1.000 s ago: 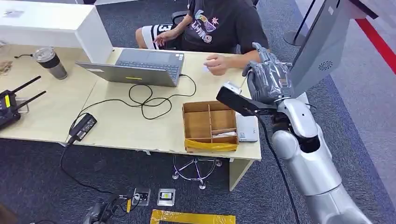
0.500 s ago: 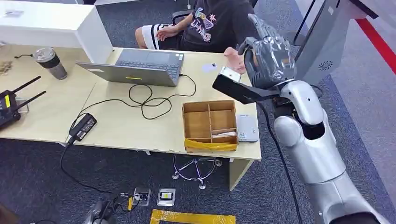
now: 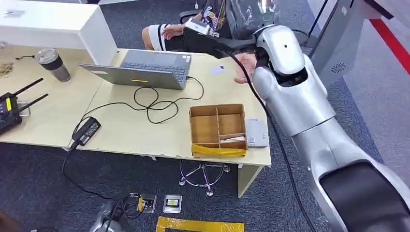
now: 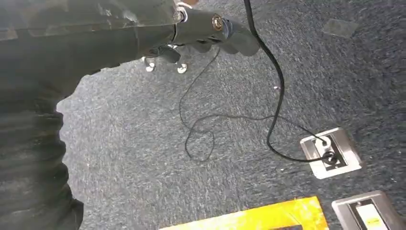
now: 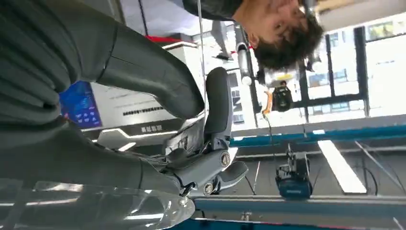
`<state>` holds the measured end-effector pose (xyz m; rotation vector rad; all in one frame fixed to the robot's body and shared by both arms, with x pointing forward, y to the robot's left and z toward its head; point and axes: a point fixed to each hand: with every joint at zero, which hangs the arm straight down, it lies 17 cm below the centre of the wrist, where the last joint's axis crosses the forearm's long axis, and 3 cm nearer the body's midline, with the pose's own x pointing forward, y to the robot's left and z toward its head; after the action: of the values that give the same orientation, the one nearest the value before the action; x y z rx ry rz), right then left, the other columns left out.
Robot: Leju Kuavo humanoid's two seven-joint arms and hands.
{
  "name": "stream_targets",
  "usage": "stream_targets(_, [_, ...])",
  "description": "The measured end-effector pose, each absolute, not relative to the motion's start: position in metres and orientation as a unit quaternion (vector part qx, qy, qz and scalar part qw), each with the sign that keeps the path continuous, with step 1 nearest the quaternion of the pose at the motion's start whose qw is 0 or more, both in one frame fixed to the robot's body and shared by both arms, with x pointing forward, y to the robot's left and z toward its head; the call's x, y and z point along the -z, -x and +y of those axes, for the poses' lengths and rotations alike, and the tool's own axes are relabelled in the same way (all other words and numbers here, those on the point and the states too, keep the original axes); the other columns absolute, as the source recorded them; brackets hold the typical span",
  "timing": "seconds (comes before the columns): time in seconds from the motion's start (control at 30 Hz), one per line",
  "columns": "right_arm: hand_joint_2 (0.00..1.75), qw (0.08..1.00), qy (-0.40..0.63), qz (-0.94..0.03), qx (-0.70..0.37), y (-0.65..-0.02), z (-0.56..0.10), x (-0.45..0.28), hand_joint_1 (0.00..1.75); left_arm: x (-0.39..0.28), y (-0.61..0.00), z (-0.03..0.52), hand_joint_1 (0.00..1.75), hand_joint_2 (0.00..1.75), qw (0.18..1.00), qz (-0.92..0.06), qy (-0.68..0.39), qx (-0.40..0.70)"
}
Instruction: Pass the card to the sensor for recognition and then transmit it.
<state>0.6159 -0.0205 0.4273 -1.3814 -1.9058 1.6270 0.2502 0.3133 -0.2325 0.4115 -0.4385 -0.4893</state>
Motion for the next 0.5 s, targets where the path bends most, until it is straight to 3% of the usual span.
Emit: stream_targets(0.5, [1.75, 0.198, 0.515, -0.506, -0.663, -0.65, -0.087, -0.318, 1.75, 0.232, -0.253, 0.301, 0.0, 1.75, 0.925, -0.224, -0.191, 0.24])
